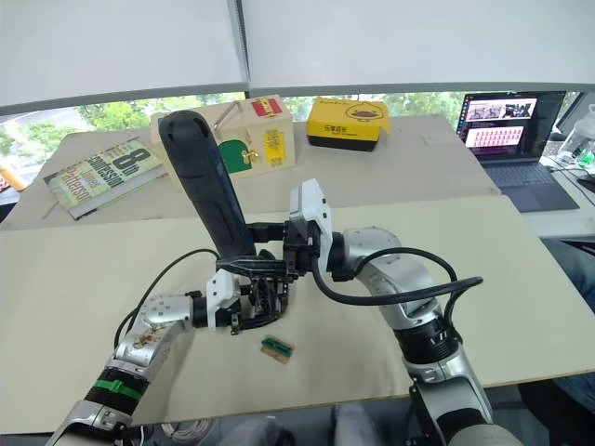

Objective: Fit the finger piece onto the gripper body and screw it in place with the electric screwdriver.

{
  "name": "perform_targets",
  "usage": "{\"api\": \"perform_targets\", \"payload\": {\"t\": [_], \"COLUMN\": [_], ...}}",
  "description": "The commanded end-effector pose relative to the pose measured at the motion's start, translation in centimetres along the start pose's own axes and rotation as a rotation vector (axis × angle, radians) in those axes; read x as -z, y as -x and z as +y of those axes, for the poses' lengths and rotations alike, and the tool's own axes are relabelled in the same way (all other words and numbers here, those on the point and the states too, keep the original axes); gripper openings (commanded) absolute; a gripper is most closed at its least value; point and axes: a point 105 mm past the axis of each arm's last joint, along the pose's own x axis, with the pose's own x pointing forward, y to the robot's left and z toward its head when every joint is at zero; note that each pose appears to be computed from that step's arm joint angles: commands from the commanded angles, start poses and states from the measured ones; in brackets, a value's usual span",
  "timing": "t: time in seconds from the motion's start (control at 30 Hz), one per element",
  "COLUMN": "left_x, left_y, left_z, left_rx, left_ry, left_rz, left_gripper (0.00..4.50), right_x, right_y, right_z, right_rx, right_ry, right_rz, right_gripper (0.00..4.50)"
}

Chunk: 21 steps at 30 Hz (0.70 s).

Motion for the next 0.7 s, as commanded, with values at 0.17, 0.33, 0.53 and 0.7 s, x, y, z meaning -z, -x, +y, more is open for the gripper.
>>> {"api": "perform_targets", "payload": {"t": [0.17, 0.33, 0.53, 0.7], "left_x": [1.0, 1.0, 1.0, 0.9], "left_y": [0.1, 0.1, 0.1, 0.0], "left_z": [-0.8, -0.9, -0.9, -0.8], "left_rx": [0.025, 0.02, 0.016, 0.014], "left_ry": [0.035, 0.04, 0.044, 0.044], "left_rz": [0.036, 0.034, 0.032, 0.03], "left_gripper": [2.34, 2.34, 2.34, 2.34], "right_x": [3.8, 3.7, 3.1, 1.5], "right_y": [0.0, -0.1, -0.1, -0.2], "right_z": [0.0, -0.1, -0.1, 0.1], "right_rx": [0.015, 0.015, 0.01, -0.017], "right_ry": [-0.109, -0.103, -0.083, -0.04], "right_rz": [0.135, 0.133, 0.112, 0.05], "right_gripper": [1.9, 1.9, 1.9, 1.9]}}
